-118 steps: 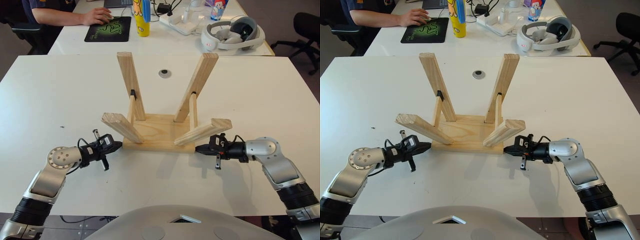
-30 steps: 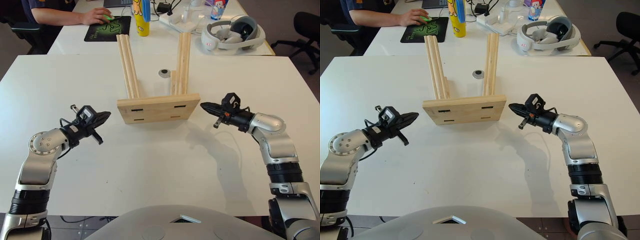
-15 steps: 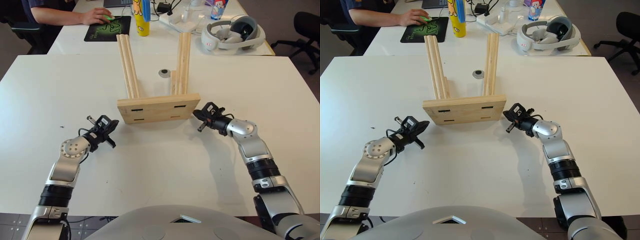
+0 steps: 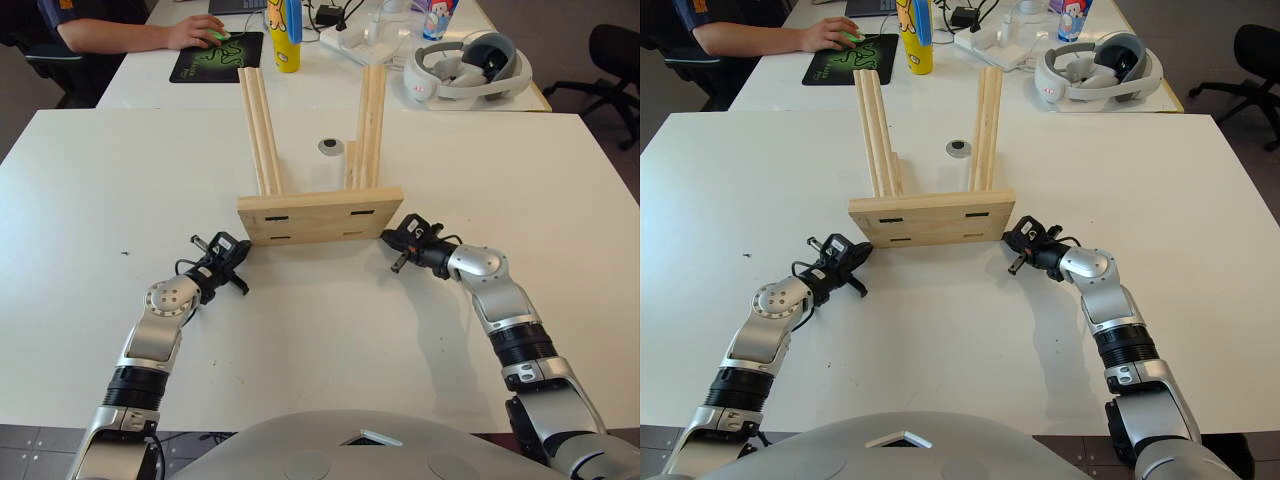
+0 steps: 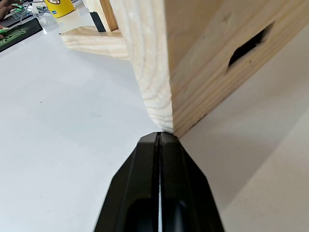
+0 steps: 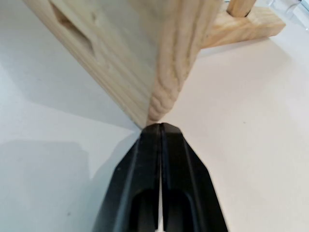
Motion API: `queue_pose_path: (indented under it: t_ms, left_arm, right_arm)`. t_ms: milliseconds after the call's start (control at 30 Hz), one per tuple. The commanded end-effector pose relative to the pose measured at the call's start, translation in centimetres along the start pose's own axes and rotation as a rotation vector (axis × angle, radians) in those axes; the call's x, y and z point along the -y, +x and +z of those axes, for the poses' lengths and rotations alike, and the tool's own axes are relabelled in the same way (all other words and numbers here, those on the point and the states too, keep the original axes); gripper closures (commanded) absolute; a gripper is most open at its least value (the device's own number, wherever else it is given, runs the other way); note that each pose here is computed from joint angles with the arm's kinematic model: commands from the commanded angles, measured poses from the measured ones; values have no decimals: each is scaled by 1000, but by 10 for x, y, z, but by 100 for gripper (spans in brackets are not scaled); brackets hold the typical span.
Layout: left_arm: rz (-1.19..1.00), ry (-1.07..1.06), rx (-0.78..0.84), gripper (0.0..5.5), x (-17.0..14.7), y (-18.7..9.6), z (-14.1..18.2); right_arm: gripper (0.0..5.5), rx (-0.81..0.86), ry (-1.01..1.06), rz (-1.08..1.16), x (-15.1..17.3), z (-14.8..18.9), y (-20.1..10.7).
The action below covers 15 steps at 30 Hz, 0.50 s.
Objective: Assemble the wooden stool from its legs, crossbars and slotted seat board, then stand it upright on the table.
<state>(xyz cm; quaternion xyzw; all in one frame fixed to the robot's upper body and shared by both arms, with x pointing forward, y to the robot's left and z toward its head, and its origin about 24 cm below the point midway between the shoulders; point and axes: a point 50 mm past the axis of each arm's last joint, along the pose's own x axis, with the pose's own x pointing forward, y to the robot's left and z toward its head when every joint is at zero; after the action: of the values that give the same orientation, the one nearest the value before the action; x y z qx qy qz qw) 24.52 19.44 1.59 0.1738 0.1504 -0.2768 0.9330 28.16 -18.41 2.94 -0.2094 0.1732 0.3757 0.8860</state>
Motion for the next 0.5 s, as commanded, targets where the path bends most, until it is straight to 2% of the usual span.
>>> queue_pose_path:
  t_ms: [33, 167, 500]
  left_arm:
    - [-29, -17, 15, 548, 9, 5, 2]
    - [-30, -23, 46, 548, 10, 4, 9]
    - [-53, 37, 193, 548, -1, -12, 59]
  right_arm:
    - [550, 27, 15, 45, -9, 4, 4]
    - [550, 58, 26, 40, -8, 10, 3]
    - [550, 237, 3, 136, -8, 47, -17]
